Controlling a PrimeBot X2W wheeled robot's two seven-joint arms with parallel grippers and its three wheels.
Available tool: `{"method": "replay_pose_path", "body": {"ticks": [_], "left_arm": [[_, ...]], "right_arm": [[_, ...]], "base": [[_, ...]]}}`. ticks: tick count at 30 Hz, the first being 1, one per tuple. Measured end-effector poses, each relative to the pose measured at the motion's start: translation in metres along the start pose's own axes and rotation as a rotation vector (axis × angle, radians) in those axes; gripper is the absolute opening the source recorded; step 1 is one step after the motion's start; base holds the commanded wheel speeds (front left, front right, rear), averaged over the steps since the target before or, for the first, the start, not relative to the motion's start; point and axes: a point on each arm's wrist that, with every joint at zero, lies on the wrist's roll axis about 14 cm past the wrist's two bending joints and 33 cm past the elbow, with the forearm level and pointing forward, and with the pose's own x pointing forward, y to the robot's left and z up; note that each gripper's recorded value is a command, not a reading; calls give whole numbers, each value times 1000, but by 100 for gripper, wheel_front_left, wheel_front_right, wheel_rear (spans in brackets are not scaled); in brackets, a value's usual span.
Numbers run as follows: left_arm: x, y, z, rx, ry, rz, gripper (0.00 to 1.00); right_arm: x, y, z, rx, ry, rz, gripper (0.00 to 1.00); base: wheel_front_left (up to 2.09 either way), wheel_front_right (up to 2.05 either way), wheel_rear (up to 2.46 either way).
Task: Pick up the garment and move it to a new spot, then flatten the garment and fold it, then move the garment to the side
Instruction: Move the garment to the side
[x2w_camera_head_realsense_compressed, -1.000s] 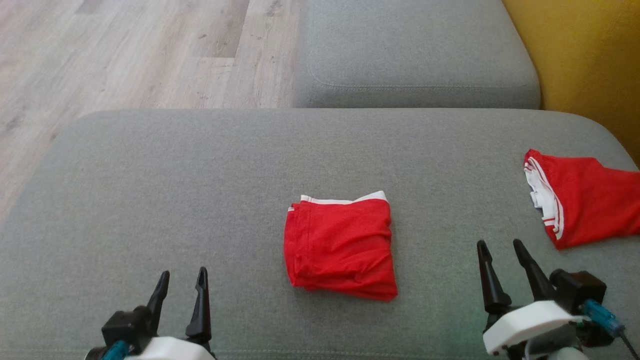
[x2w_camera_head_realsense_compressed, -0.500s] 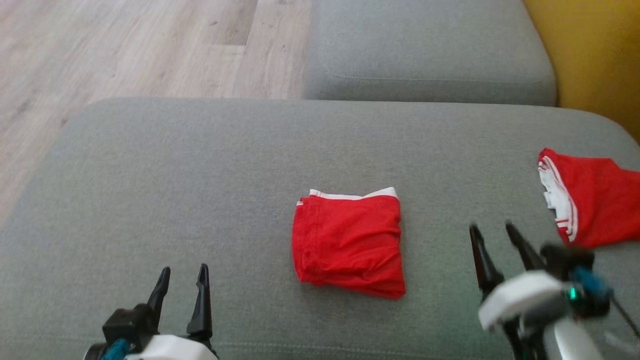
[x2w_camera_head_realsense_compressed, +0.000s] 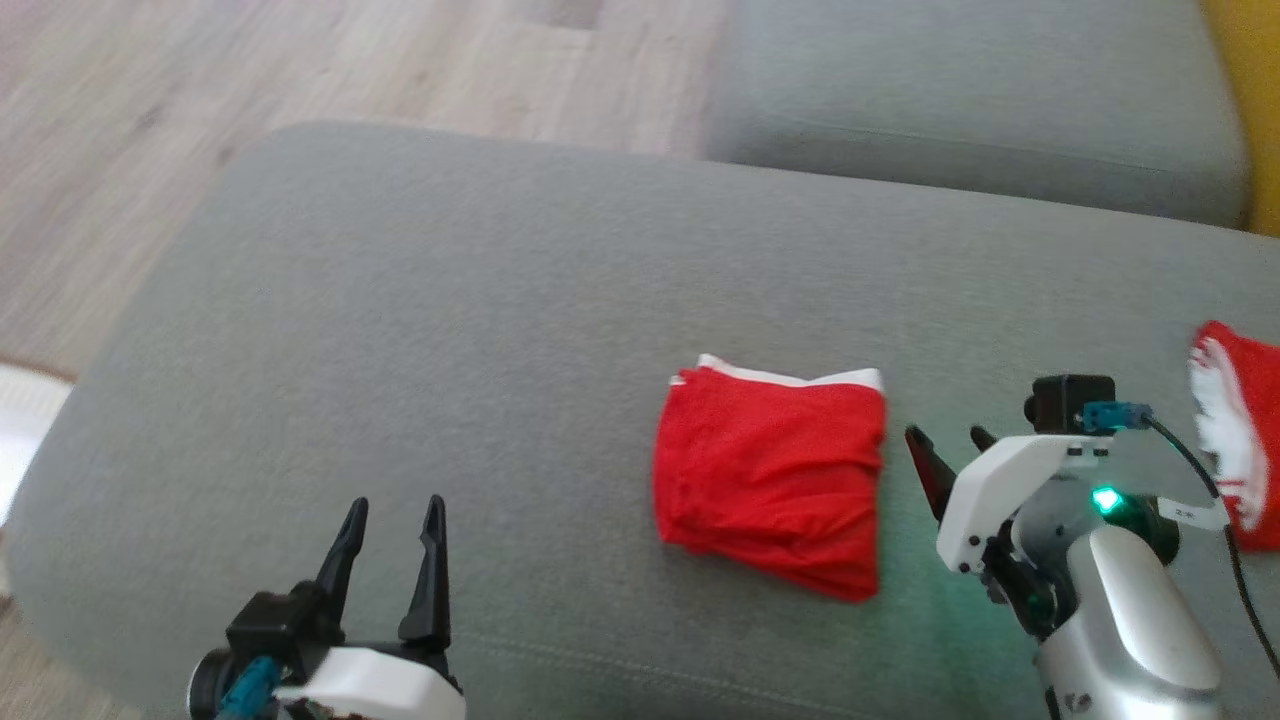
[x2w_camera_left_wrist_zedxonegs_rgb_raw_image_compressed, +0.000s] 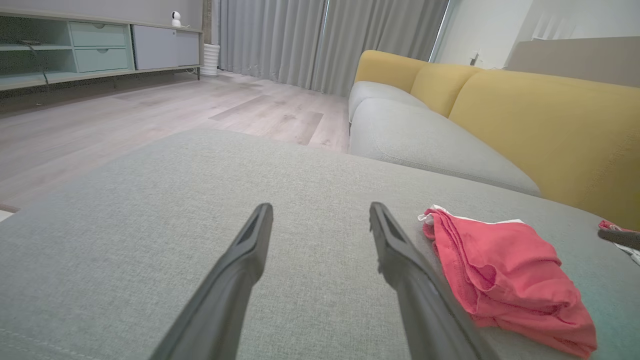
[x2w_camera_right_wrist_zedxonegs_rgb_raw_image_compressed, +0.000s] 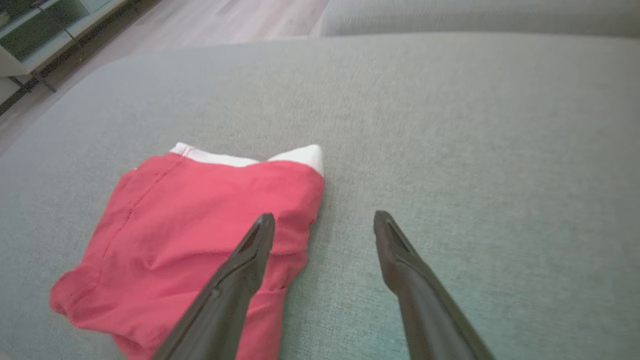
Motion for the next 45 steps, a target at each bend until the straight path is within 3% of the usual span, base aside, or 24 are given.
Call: {"method": "replay_pose_path", "body": {"ticks": [14, 15, 16, 17, 18, 19, 27, 36, 45], "left_arm": [[-21, 36, -9, -9, 26, 141, 100], [-21, 37, -9, -8, 27, 145, 100], [-21, 37, -8, -5, 27, 147, 100], [-20, 37, -8, -2, 27, 145, 100], [-19, 35, -8, -1, 27, 139, 100], [-18, 32, -8, 0, 28, 130, 100], [0, -11, -17, 9, 60, -22, 100], [37, -73, -24, 25, 94, -231, 100], [73, -156, -38, 46, 131, -500, 100]], "right_arm": [[52, 28, -70, 59, 315, 71, 100], [54, 29, -69, 58, 313, 75, 89], [56, 30, -69, 56, 312, 77, 51], [57, 30, -68, 54, 311, 80, 40], [58, 32, -67, 51, 308, 84, 11], [58, 32, -67, 52, 303, 87, 0], [50, 10, -56, 37, 227, 41, 0], [11, -97, -15, -3, 67, -188, 0], [-47, -166, -6, 56, -29, -372, 0]], "base": [[0, 0, 0], [0, 0, 0], [0, 0, 0], [0, 0, 0], [0, 0, 0], [0, 0, 0], [0, 0, 0], [0, 0, 0], [0, 0, 0]]}}
